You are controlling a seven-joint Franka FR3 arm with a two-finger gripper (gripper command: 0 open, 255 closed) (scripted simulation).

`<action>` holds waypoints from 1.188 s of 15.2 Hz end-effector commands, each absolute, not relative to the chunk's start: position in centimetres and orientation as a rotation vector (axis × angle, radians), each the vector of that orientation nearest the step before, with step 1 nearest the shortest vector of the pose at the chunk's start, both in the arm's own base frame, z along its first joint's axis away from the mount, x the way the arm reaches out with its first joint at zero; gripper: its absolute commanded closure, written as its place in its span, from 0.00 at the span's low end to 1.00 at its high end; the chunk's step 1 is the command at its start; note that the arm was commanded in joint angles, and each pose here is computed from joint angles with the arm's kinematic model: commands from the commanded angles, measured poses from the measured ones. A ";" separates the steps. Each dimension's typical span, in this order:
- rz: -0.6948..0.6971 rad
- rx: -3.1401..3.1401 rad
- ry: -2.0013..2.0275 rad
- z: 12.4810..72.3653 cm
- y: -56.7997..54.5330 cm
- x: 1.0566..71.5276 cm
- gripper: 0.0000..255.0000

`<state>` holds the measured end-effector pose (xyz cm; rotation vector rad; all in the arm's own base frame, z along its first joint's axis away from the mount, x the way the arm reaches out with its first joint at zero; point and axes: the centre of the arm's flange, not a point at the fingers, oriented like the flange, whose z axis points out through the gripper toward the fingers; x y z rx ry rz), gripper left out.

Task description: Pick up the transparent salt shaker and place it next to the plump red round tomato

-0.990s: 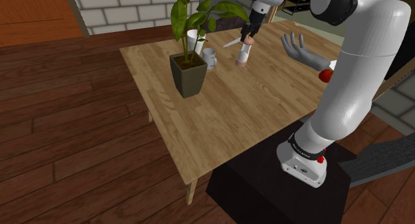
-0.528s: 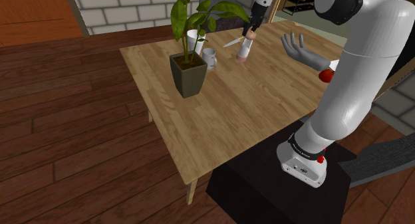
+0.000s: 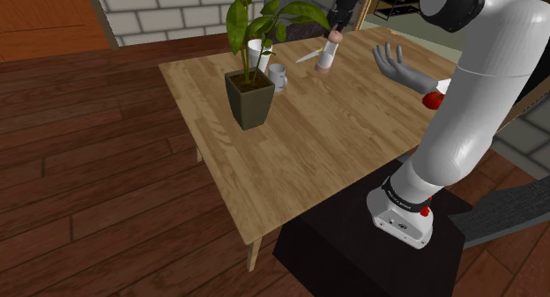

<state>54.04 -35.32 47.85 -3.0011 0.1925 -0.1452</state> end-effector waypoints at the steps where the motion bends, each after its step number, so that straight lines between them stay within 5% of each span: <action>1: -0.145 -3.001 0.193 49.0 -35.3 54.0 1.00; 18: -0.145 -3.001 0.193 57.9 -35.3 54.0 1.00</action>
